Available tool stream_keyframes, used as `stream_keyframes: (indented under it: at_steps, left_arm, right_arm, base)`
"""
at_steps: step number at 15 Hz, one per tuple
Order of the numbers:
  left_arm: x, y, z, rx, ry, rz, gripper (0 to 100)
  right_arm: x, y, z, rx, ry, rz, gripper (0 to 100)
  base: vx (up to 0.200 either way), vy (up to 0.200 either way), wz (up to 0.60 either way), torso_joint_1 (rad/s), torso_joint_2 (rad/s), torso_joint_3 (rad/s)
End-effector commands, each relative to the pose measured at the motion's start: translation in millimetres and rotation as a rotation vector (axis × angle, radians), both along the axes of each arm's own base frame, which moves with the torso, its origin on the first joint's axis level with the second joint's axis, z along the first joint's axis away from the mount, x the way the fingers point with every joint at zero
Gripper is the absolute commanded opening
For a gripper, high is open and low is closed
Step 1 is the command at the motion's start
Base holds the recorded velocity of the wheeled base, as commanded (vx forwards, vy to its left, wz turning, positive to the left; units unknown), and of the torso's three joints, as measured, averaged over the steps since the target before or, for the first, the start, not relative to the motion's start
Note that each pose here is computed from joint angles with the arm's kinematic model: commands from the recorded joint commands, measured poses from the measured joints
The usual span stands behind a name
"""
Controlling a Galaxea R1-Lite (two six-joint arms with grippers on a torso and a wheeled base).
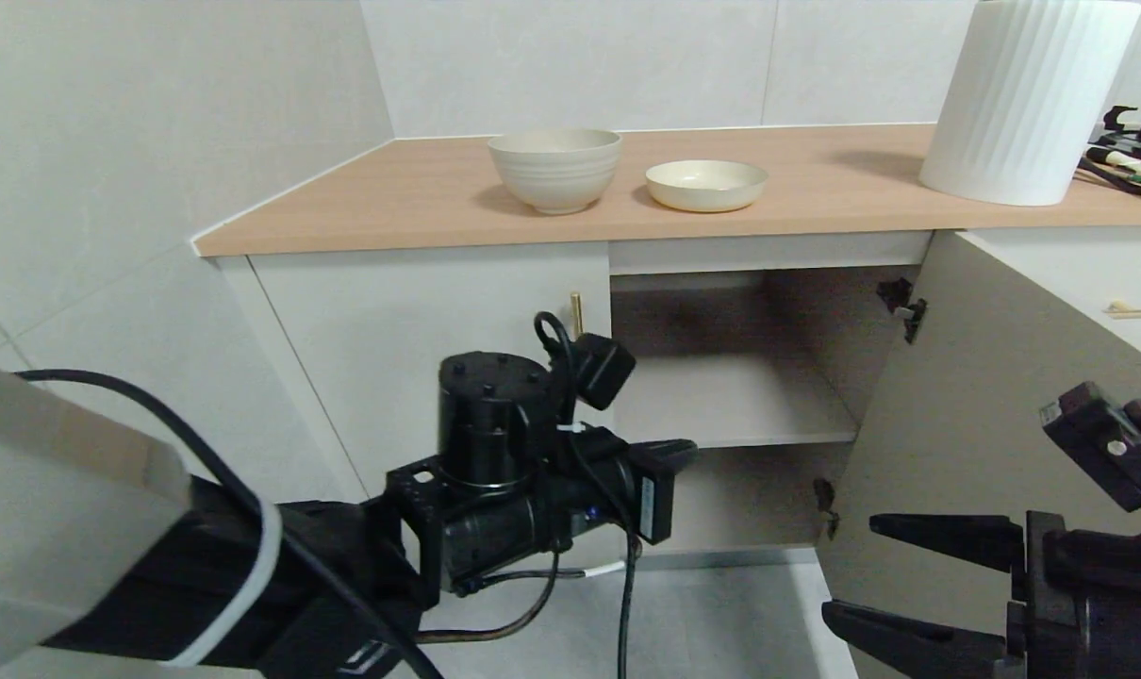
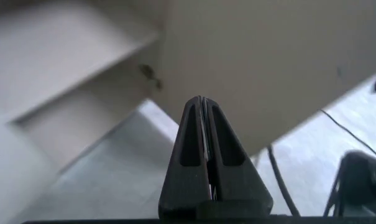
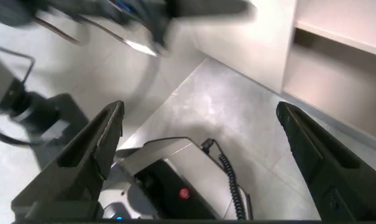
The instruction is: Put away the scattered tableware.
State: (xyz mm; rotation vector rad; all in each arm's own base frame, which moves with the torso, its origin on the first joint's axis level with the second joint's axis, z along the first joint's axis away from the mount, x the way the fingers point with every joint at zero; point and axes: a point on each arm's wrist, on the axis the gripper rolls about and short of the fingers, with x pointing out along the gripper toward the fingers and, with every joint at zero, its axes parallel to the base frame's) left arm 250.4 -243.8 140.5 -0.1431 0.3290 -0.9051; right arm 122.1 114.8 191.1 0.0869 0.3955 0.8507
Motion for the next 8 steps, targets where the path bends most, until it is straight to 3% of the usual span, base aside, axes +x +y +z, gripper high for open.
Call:
stream_keyframes:
  at_steps: [1, 3, 5, 6, 7, 8]
  left_arm:
    - [-4, 33.7, 37.9, -0.059, -0.071, 0.071, 0]
    - [-10, 51.7, 51.8, -0.07, -0.088, 0.105, 0]
    - [-20, 75.4, 67.8, -0.058, -0.081, 0.15, 0]
    - [-23, 91.2, 74.0, -0.05, -0.075, 0.19, 100]
    - [-24, 96.1, 75.7, -0.049, -0.074, 0.204, 100]
    - [-32, 123.0, 84.7, -0.057, -0.09, 0.276, 100]
  right_arm:
    - [4, 1, -1, -0.006, 0.006, -0.013, 100]
    - [9, -1, 1, -0.006, 0.005, -0.038, 100]
    - [16, 2, 3, -0.007, 0.008, -0.053, 100]
    - [20, 5, 8, 0.0, 0.0, -0.052, 100]
    - [22, 6, 9, 0.001, -0.003, -0.053, 100]
    - [35, 14, 16, 0.007, -0.01, -0.065, 100]
  base:
    - [0.0, 0.0, 0.0, 0.0, 0.0, 0.0]
    - [0.0, 0.0, 0.0, 0.0, 0.0, 0.0]
    - [0.0, 0.0, 0.0, 0.0, 0.0, 0.0]
    - [0.0, 0.0, 0.0, 0.0, 0.0, 0.0]
    - [0.0, 0.0, 0.0, 0.0, 0.0, 0.0]
    - [0.0, 0.0, 0.0, 0.0, 0.0, 0.0]
